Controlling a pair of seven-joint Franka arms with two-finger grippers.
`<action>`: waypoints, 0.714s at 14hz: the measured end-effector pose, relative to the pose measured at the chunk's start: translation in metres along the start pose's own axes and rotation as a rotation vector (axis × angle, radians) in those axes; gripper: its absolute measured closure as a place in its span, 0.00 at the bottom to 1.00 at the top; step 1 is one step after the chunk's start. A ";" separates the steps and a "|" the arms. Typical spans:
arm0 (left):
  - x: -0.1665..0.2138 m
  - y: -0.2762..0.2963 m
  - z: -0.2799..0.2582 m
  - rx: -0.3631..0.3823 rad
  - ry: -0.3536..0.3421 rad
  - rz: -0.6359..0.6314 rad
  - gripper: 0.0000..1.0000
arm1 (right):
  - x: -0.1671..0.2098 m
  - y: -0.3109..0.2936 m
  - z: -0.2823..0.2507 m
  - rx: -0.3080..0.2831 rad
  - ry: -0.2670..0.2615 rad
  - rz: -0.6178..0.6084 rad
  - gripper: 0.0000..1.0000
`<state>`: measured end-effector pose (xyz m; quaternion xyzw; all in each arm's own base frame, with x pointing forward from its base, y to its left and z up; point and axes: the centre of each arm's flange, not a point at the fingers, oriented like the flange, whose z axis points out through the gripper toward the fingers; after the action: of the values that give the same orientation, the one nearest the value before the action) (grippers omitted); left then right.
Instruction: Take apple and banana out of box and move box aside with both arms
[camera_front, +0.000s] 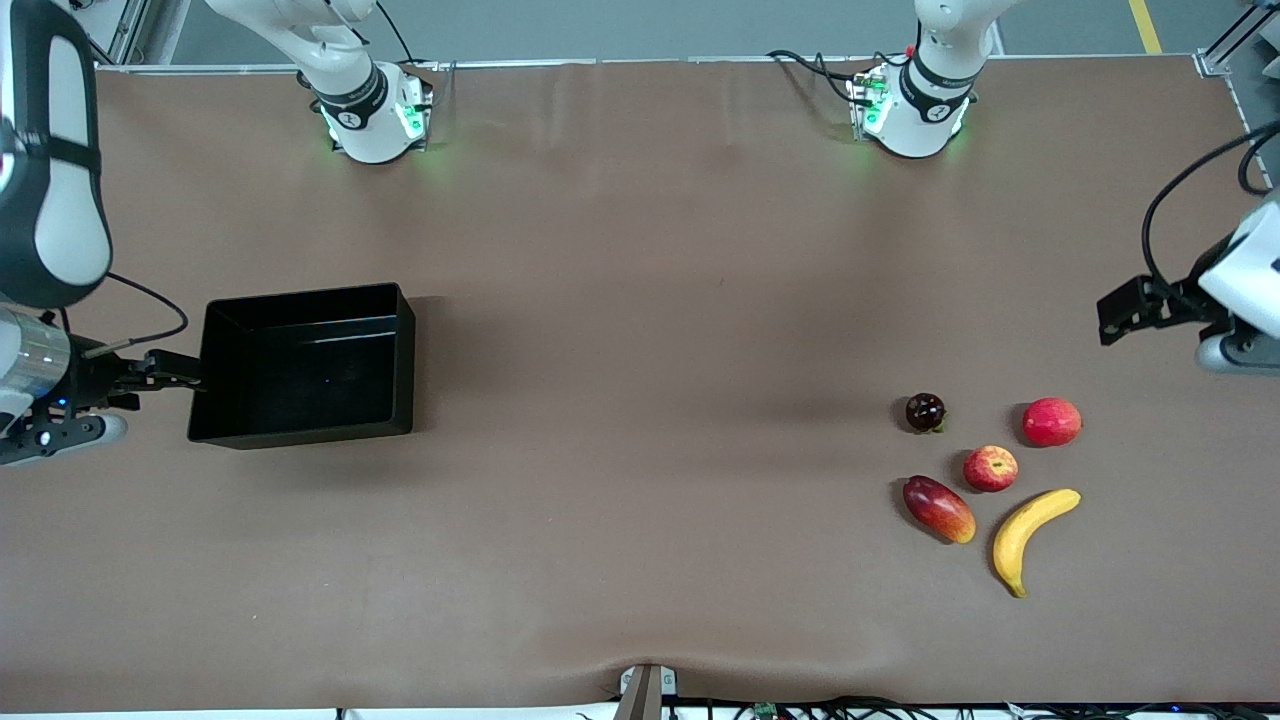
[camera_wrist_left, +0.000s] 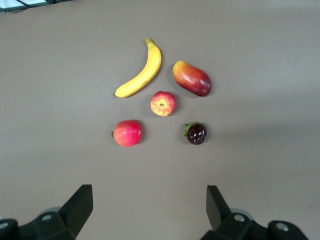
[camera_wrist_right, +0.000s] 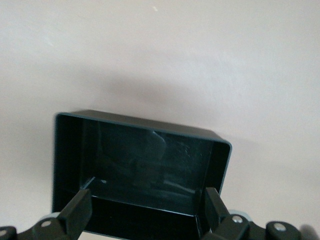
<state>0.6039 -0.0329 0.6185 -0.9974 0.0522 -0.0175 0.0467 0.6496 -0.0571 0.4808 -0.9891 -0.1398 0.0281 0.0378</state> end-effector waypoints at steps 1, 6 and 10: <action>-0.005 0.004 -0.005 -0.021 -0.003 -0.002 0.00 | 0.005 -0.008 -0.017 -0.008 0.026 -0.017 0.00; -0.030 0.021 -0.020 -0.066 -0.005 -0.032 0.00 | -0.021 -0.073 -0.122 -0.006 0.045 -0.089 0.00; -0.059 0.028 -0.017 -0.046 -0.041 -0.034 0.00 | -0.078 -0.121 -0.173 -0.010 0.066 0.060 0.00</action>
<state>0.5421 -0.0561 0.6309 -0.9991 0.0345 0.0034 0.0246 0.5532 0.0257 0.6662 -0.9934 -0.1089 -0.0041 0.0367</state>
